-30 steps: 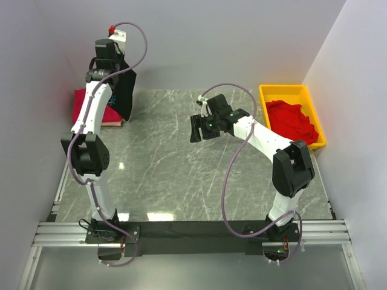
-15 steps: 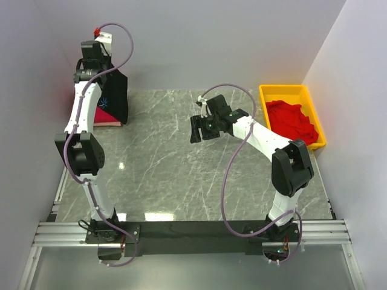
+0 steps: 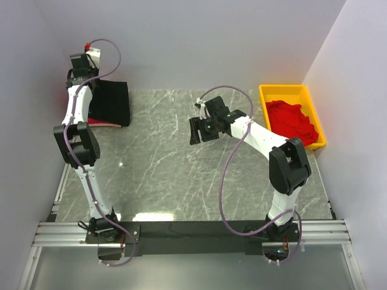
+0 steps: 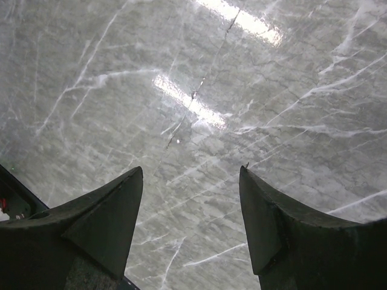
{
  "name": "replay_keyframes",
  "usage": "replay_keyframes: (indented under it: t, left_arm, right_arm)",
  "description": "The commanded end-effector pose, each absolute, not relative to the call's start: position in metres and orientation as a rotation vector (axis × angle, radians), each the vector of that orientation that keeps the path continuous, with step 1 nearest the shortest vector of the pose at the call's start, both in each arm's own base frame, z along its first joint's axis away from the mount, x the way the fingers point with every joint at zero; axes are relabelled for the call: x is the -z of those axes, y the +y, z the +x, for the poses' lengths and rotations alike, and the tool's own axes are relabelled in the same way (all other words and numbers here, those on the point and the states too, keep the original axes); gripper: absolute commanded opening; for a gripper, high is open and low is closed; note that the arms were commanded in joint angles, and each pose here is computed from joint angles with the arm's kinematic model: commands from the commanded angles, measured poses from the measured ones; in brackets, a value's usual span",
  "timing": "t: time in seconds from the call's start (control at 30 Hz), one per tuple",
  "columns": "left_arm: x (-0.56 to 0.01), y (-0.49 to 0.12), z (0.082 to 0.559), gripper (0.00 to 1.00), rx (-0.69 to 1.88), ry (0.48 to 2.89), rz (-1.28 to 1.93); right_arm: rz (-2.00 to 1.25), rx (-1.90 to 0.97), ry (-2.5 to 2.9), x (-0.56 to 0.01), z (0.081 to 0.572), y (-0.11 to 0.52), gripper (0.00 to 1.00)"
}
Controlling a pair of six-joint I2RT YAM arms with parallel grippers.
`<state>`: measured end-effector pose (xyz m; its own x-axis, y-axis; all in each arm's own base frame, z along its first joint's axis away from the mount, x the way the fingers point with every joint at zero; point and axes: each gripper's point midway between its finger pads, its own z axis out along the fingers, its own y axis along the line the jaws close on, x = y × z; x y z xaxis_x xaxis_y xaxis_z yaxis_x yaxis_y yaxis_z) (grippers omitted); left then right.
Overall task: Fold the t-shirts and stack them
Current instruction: Neatly place the folded tshirt to the corner
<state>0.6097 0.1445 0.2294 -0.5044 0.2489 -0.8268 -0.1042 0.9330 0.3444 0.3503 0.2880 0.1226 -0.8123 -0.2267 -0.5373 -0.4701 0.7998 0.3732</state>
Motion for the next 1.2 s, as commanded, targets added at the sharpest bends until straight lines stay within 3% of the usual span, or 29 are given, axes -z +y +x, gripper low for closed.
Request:
replay_keyframes:
  t: [0.0, 0.87, 1.17]
  left_arm:
    - [-0.27, 0.164, 0.626, 0.02, -0.492, 1.911, 0.138]
    - [-0.169, 0.248, 0.64, 0.03, -0.715, 1.965, 0.24]
    - [-0.188, 0.26, 0.628, 0.39, -0.693, 1.968, 0.185]
  right_arm:
    - [-0.537, -0.689, 2.487, -0.13, 0.355, 0.294, 0.71]
    - [-0.559, -0.678, 2.509, -0.123, 0.351, 0.294, 0.71]
    - [-0.575, -0.687, 2.498, -0.127, 0.348, 0.293, 0.73]
